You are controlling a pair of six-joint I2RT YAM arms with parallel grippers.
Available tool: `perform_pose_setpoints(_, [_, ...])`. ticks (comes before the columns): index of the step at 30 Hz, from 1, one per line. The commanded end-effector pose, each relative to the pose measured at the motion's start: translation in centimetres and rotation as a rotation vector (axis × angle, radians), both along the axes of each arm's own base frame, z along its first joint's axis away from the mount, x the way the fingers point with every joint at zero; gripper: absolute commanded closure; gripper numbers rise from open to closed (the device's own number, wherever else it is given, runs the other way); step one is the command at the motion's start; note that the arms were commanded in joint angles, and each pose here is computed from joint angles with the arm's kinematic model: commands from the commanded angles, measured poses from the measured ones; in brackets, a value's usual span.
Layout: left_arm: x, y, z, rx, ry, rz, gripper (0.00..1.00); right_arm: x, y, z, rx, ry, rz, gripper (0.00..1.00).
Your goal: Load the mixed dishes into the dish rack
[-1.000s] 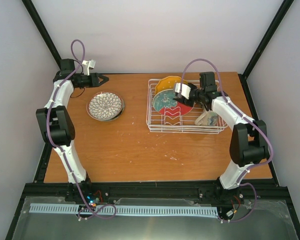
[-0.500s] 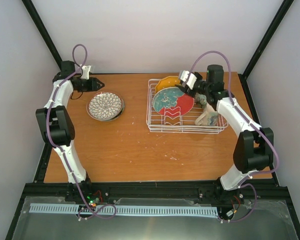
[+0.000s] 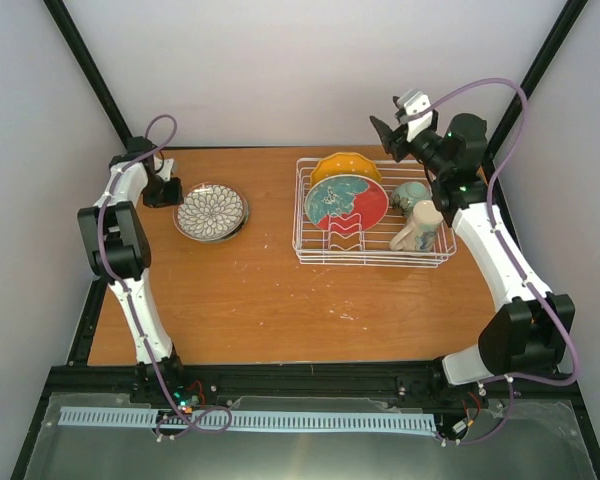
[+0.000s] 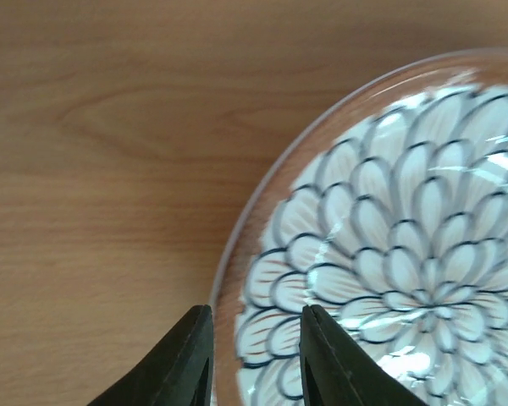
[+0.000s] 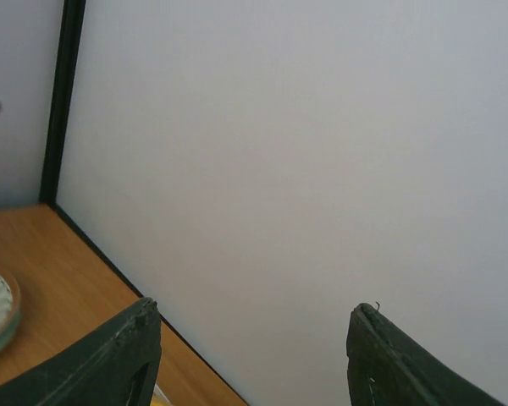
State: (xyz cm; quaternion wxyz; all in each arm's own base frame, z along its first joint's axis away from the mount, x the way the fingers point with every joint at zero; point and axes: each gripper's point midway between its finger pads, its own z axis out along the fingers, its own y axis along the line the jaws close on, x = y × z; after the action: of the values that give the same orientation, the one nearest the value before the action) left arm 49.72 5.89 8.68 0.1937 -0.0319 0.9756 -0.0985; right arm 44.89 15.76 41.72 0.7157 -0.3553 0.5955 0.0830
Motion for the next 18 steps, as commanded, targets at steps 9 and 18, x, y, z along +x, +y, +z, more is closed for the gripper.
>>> perform_pose_setpoints(9, [-1.3, 3.8, -1.7, 0.19, 0.101, 0.104, 0.65, -3.0, -0.1, 4.8, 0.24, 0.075, 0.064, 0.41])
perform_pose_setpoints(18, [-1.2, 2.7, -3.3, 0.12, 0.117, 0.079, 0.72, -3.5, 0.1, 4.9, 0.239, 0.089, 0.083, 0.41])
